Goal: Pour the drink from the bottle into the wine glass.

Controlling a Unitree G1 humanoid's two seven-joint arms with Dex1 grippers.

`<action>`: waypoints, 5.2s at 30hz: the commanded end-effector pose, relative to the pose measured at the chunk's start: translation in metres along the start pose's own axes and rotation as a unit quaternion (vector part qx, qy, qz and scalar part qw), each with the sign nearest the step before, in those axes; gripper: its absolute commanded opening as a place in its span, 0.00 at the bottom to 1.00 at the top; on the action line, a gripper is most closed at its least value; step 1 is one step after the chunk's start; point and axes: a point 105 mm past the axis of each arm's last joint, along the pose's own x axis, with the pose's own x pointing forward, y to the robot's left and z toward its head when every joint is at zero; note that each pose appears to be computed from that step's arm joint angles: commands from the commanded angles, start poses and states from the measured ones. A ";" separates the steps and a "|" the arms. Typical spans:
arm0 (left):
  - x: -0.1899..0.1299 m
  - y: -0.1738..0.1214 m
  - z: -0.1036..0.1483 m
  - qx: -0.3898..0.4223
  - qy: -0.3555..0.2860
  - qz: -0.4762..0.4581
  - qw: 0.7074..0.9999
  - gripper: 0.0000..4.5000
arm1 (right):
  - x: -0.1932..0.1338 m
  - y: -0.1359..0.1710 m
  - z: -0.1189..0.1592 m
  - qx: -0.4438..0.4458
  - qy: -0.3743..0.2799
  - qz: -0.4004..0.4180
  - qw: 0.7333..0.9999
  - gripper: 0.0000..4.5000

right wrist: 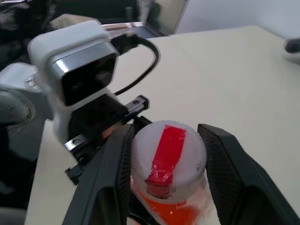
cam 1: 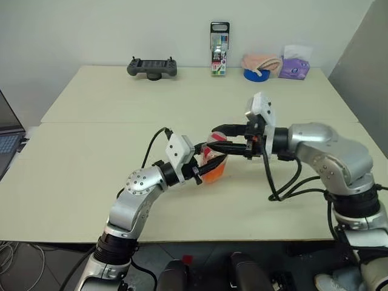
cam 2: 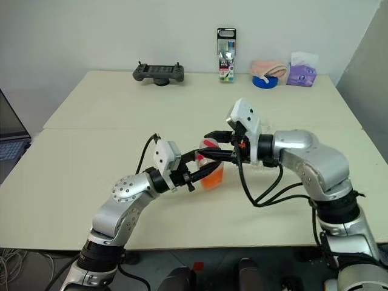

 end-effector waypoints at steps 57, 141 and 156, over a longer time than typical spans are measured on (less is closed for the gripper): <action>0.020 0.021 -0.001 -0.004 0.025 -0.008 1.000 0.40 | 0.000 0.005 0.002 0.069 0.017 -0.345 0.936 0.87; 0.018 0.029 0.010 0.008 0.016 -0.053 0.998 0.38 | -0.013 0.019 -0.005 0.099 -0.046 -0.340 0.934 0.87; 0.024 0.034 0.006 0.020 0.019 -0.047 0.999 0.38 | 0.010 0.012 0.006 0.109 -0.068 -0.380 0.916 0.87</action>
